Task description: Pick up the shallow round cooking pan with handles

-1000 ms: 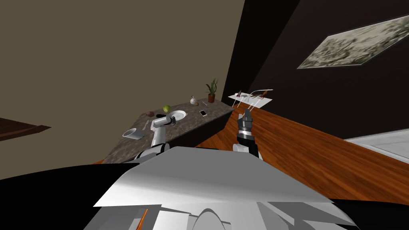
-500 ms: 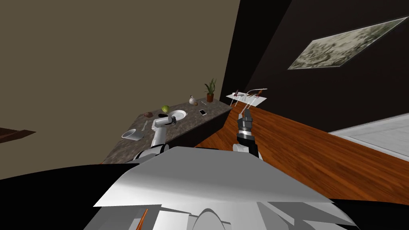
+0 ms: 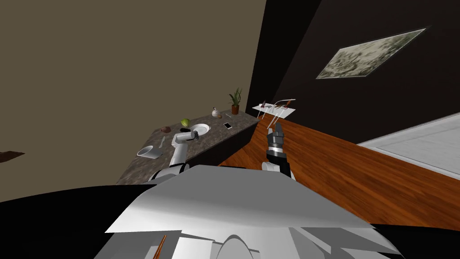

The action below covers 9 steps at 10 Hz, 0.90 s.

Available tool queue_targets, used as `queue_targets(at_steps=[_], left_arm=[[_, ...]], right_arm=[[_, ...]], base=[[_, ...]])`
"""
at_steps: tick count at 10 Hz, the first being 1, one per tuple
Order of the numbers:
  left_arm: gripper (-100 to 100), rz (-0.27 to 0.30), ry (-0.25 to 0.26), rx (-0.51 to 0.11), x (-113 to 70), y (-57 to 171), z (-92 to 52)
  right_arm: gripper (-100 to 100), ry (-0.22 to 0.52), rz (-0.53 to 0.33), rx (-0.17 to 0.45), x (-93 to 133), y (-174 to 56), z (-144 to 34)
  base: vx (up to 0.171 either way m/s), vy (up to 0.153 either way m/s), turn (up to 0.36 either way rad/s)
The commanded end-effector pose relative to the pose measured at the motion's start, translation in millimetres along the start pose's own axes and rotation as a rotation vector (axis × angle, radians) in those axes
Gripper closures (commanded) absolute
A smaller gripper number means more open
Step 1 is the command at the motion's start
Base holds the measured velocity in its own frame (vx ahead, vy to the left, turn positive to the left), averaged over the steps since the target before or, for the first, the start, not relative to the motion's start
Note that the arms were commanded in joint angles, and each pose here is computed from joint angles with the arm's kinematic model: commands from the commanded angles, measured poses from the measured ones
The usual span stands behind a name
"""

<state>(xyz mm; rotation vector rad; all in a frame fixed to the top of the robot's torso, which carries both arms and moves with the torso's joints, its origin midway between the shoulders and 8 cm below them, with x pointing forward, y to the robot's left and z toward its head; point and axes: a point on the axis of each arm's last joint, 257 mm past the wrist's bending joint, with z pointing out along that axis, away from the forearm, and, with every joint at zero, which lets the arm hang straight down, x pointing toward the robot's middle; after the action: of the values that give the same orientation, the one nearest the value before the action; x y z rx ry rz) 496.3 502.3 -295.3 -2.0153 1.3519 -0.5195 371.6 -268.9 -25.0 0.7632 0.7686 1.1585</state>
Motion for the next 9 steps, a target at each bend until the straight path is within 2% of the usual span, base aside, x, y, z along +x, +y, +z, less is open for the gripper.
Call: queue_targets(at_steps=[1,2,4,5,6,8,9], left_arm=[[100,0.021,-0.023,0.014,2.2,-0.9,-1.9],[100,0.001,-0.020,0.012,4.9,0.0,-1.5],[100,-0.042,-0.020,0.013,4.9,0.0,-1.5],[100,-0.008,-0.038,0.027,8.6,0.1,-3.3],[100,-0.028,-0.035,0.026,11.2,1.1,-2.9],[100,-0.070,-0.035,0.026,11.2,1.1,-2.9],[100,-0.057,-0.035,0.025,11.4,1.7,-2.7]], right_arm=[[0,0.000,0.000,0.000,0.0,0.0,0.0],[0,0.000,0.000,0.000,0.1,0.1,0.1],[0,0.000,0.000,0.000,0.0,0.0,0.0],[0,0.000,0.000,0.000,0.0,0.0,0.0],[0,0.000,0.000,0.000,0.1,0.1,0.1],[0,0.000,0.000,0.000,0.0,0.0,0.0],[0,0.000,0.000,0.000,0.0,0.0,0.0]], base=[[-0.077,0.045,-0.228],[-0.101,0.081,-0.199],[-0.033,0.024,0.018],[-0.100,0.056,-0.205],[-0.116,0.079,-0.208],[-0.025,0.014,0.007],[0.001,-0.006,0.013]])
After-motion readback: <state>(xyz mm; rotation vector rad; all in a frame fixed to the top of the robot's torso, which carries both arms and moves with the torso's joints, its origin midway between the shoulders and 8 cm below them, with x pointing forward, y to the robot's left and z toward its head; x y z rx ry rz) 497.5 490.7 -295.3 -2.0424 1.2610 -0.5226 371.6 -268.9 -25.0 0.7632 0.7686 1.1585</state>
